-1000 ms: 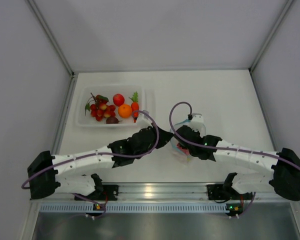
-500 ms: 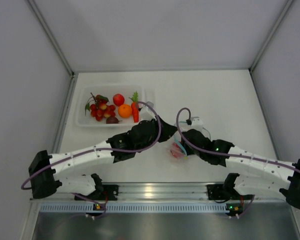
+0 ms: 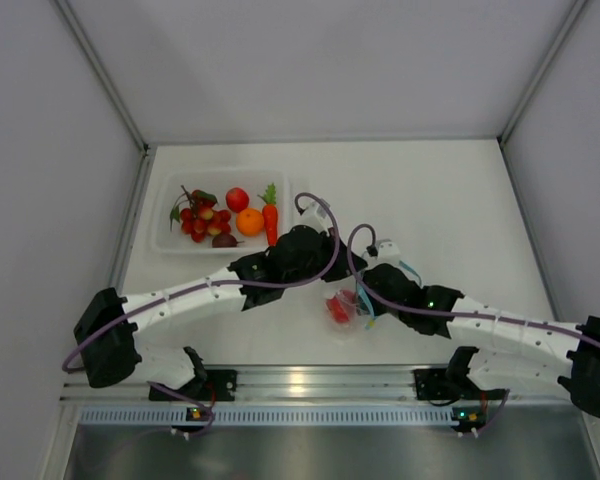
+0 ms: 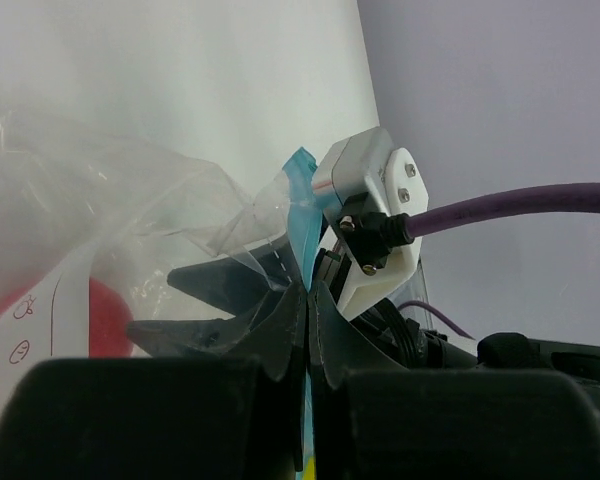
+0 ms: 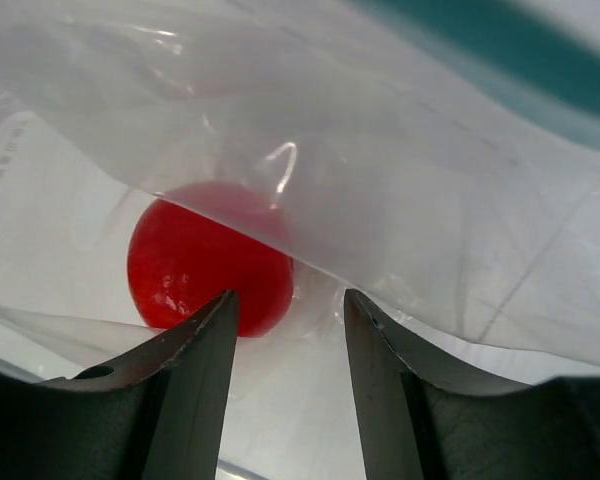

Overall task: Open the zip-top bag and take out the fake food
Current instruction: Pick up the fake fruit from the zipper food storage bag.

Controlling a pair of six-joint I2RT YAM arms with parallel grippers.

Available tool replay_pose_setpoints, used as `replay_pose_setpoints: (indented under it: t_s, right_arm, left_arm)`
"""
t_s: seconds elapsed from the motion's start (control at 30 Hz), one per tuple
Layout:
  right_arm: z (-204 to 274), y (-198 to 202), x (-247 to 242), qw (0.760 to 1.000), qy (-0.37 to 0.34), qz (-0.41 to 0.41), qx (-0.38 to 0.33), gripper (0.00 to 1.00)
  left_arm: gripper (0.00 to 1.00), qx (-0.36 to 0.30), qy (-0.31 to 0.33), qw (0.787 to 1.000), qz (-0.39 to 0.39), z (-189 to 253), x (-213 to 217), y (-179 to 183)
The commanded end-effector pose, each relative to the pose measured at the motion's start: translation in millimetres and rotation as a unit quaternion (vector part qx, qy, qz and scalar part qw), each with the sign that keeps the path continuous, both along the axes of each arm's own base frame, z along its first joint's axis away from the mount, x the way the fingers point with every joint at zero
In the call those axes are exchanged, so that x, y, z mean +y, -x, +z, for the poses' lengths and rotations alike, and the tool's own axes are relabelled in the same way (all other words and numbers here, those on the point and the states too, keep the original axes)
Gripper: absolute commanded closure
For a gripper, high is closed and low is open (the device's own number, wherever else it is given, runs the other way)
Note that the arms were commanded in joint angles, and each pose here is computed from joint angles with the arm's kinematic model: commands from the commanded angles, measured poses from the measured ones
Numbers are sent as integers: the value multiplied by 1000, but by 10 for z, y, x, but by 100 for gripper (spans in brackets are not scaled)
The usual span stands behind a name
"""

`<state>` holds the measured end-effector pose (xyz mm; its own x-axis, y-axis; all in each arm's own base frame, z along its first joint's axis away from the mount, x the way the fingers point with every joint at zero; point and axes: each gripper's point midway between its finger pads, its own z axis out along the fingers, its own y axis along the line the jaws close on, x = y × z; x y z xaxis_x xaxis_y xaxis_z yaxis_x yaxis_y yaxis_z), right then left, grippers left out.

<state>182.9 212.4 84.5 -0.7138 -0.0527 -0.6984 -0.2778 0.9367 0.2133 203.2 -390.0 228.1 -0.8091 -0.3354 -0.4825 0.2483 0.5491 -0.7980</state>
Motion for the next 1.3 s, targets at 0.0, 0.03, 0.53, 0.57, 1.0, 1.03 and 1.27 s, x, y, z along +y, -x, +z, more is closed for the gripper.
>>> replay_pose_setpoints:
  t_s: [0.0, 0.03, 0.53, 0.57, 1.0, 1.03, 1.27]
  right_arm:
    - [291, -77, 333, 995, -87, 21, -37, 52]
    - [263, -72, 362, 996, -84, 24, -31, 52]
    - [337, 292, 967, 969, -175, 172, -6, 52]
    - [345, 299, 985, 968, -177, 176, -7, 52]
    - [455, 466, 1420, 945, -253, 207, 16, 43]
    - [448, 473, 1434, 944, -258, 205, 18, 43]
    - [499, 252, 1445, 953, -281, 115, -6, 47]
  left_arm:
    - [100, -17, 40, 998, -52, 298, -171, 79]
    - [100, -16, 41, 998, -52, 304, -164, 79]
    - [100, -3, 28, 998, -50, 129, -74, 31]
    - [100, -2, 28, 998, -50, 121, -64, 27]
    - [100, 1, 16, 999, -36, -26, 126, 30]
    - [100, 3, 14, 999, -37, -57, 139, 41]
    - [100, 6, 7, 999, -35, -175, 277, 112]
